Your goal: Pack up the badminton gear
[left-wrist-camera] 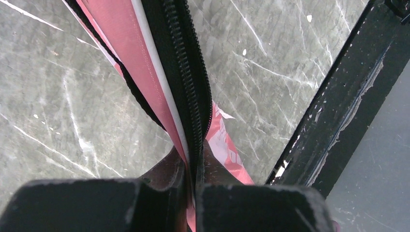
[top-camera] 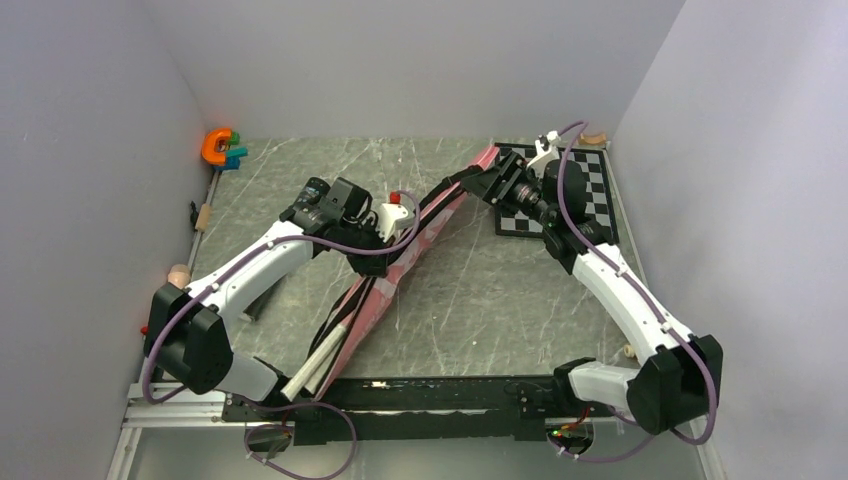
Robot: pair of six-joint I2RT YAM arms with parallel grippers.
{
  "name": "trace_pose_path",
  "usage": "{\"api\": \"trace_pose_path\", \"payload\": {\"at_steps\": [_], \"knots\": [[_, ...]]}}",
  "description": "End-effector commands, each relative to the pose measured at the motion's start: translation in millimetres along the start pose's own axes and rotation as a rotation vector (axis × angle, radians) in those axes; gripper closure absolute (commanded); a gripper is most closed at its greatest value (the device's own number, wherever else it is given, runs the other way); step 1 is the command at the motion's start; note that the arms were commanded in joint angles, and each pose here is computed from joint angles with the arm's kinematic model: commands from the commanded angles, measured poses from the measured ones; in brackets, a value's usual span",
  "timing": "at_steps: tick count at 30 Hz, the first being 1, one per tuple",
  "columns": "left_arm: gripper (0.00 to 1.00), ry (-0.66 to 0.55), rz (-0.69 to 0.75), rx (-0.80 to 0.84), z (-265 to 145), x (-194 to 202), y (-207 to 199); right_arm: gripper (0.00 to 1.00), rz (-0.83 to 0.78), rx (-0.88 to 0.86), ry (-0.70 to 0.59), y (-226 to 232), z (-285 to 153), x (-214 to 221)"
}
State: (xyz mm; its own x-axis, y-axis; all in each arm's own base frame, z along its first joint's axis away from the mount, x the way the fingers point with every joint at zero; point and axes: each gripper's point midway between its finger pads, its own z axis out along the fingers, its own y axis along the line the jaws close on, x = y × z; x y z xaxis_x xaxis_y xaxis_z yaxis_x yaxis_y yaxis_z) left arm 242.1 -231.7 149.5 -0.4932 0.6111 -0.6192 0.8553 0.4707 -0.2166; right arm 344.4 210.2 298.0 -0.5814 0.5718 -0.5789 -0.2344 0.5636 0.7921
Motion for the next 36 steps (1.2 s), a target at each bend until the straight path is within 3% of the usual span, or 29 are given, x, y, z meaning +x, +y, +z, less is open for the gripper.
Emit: {"api": "trace_pose_path", "payload": {"at_steps": [1, 9, 20, 27, 36], "knots": [[1.00, -0.142, 0.078, 0.016, -21.5, -42.4, -7.6, 0.39, -0.012, -0.030, 0.079, -5.1, 1.3, 3.7], [1.00, -0.140, 0.076, 0.037, -20.0, -40.6, -9.3, 0.41, -0.039, -0.020, 0.121, -32.2, 5.7, 9.4], [1.00, -0.153, 0.091, 0.105, -26.3, -42.3, -21.1, 0.35, -0.044, -0.153, 0.132, -41.7, 15.7, 2.5], [1.00, -0.155, 0.093, 0.132, -27.4, -43.6, -25.7, 0.42, -0.013, -0.247, 0.127, -34.9, 19.3, 3.1], [1.00, -0.158, 0.096, 0.142, -29.0, -41.4, -28.6, 0.58, 0.016, -0.277, 0.123, -34.3, 21.5, 2.2]]}}
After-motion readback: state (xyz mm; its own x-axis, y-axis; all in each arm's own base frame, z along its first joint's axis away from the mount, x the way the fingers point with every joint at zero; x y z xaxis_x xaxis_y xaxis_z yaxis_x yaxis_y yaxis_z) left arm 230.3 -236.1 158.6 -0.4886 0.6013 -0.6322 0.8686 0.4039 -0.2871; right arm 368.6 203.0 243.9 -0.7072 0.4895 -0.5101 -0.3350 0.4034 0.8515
